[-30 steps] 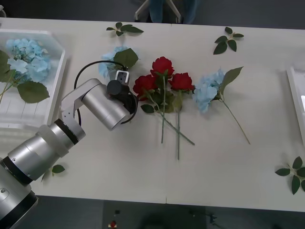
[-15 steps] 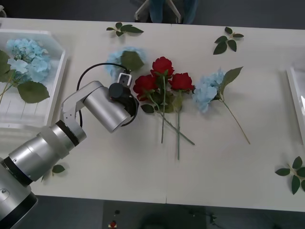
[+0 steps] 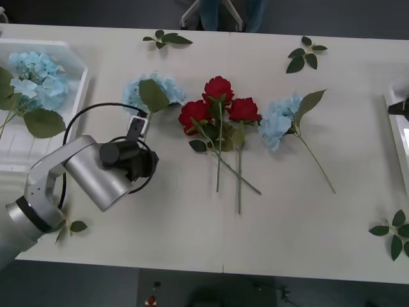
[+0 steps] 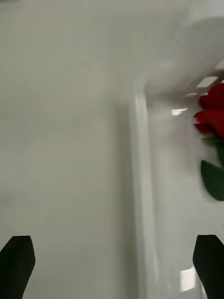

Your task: Put the red flowers into the right box and the blue flowers into the left box

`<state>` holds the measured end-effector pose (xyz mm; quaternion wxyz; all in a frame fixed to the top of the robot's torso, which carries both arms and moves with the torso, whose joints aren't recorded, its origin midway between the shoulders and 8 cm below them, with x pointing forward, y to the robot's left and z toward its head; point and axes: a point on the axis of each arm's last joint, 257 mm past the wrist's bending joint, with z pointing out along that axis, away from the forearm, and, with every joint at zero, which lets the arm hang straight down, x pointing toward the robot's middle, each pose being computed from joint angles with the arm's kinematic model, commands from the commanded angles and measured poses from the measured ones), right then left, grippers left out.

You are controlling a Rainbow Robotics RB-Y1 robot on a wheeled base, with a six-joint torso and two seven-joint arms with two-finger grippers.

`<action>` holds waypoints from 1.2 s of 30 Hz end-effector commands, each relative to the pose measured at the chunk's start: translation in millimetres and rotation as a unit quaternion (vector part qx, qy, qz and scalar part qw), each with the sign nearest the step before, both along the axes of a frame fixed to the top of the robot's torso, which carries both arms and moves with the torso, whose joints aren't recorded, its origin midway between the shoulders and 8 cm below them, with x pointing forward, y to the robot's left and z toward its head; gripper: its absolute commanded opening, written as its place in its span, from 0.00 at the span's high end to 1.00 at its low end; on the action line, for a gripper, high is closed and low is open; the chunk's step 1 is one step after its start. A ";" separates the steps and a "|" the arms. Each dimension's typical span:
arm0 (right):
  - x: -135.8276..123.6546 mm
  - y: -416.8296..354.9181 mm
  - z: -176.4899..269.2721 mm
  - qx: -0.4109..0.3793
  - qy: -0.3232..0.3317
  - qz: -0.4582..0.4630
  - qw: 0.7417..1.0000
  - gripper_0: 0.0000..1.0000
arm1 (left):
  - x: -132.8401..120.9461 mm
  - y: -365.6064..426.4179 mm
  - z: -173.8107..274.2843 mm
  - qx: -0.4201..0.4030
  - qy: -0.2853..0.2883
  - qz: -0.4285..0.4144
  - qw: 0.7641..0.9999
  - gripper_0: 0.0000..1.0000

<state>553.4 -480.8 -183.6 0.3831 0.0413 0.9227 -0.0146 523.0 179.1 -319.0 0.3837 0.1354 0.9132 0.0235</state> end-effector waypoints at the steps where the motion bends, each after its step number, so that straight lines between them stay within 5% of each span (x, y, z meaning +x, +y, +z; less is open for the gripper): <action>1: -5.7 49.4 7.4 0.040 -0.011 0.047 0.998 0.00 | -18.3 17.2 9.3 0.003 -0.009 -0.007 1.000 1.00; 5: -14.1 110.1 -3.9 0.060 -0.005 0.104 0.993 0.00 | -35.9 35.1 5.7 0.017 -0.009 -0.007 1.000 0.98; 6: -15.7 122.3 -7.2 0.063 -0.003 0.116 0.991 0.00 | -38.5 39.5 6.0 0.020 -0.011 -0.006 1.000 0.91; 7: -17.3 132.7 -10.6 0.066 0.000 0.125 0.990 0.00 | -40.9 42.7 6.1 0.022 -0.012 -0.006 1.000 0.73; 8: -20.0 147.5 -15.0 0.068 0.004 0.139 0.988 0.00 | -43.1 45.2 6.0 0.027 -0.014 -0.007 1.000 0.41; 9: -22.0 157.5 -18.2 0.066 0.007 0.152 0.986 0.00 | -43.6 46.7 7.2 0.028 -0.017 -0.009 0.999 0.19; 11: -25.9 172.7 -25.0 0.055 0.015 0.177 0.982 0.00 | -43.7 48.0 8.4 0.031 -0.019 -0.011 0.999 0.08; 17: -29.2 206.1 -41.9 0.035 0.025 0.231 0.972 0.00 | -27.6 41.7 28.0 0.024 -0.043 -0.015 0.999 0.05; 36: 27.8 230.2 -86.1 -0.041 0.014 0.242 0.969 0.00 | 46.7 7.8 53.2 0.006 -0.081 -0.013 0.997 0.05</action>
